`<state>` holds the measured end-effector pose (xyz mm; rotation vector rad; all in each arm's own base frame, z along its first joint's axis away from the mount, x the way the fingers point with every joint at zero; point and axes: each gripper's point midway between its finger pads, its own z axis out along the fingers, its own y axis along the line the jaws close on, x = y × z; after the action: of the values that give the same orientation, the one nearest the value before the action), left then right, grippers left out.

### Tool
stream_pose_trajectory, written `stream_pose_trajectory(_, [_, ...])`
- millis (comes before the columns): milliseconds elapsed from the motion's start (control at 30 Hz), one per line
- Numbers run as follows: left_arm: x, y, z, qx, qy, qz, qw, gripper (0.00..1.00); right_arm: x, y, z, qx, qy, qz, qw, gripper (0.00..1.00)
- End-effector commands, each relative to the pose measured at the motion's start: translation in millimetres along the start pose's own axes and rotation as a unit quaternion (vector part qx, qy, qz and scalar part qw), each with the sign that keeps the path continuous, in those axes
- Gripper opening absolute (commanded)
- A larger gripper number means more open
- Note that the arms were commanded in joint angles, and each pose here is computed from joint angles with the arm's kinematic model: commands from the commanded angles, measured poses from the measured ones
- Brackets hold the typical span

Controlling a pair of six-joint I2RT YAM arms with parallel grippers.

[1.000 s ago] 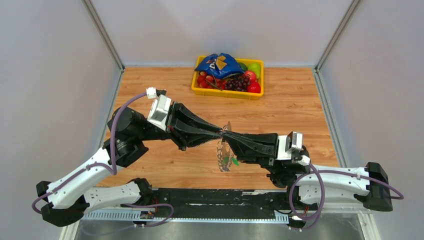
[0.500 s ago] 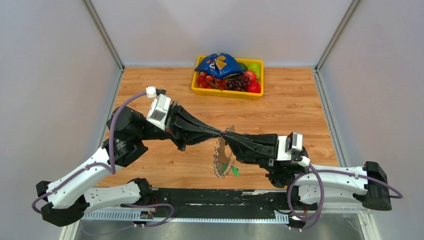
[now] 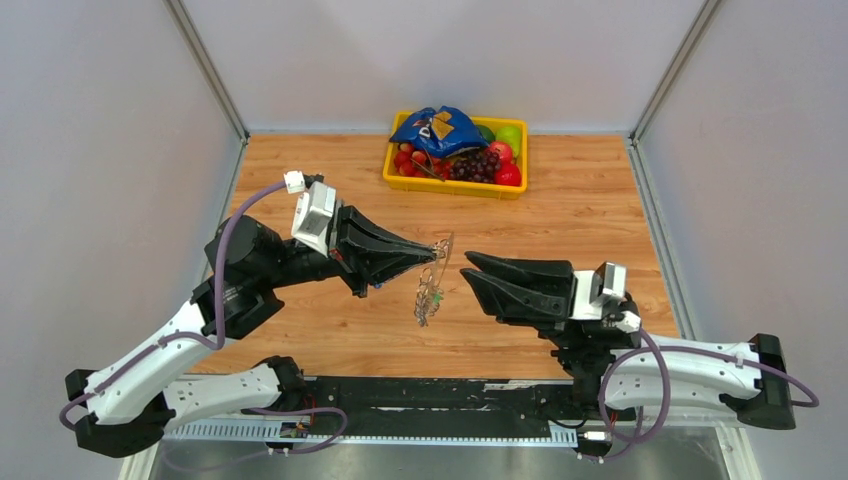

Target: Put the keys on the keyring

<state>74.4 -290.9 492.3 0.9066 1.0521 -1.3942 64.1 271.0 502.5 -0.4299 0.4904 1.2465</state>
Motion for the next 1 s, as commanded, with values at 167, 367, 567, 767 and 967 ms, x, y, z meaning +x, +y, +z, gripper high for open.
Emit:
stream_pose_trajectory(167, [-16,19,-11,-0.075,-0.002,0.027,0.997,0.0,-4,-21,-13,0.051,0.054,-0.026,0.997,0.4])
stream_pose_trajectory(367, [-8,46,-29,-0.168,0.034,0.032,0.985,0.0,36,-50,-18,0.128,0.228,-0.047,0.964,0.47])
stream_pose_trajectory(567, [7,67,-56,-0.247,0.08,0.037,0.965,0.0,68,-78,-54,0.207,0.315,-0.067,0.924,0.55])
stream_pose_trajectory(767, [24,78,-92,-0.314,0.125,0.036,0.94,0.0,142,-98,-100,0.237,0.457,-0.038,0.857,0.6])
stream_pose_trajectory(967, [39,88,-131,-0.388,0.162,0.03,0.907,0.0,214,-112,-140,0.27,0.529,0.033,0.804,0.55])
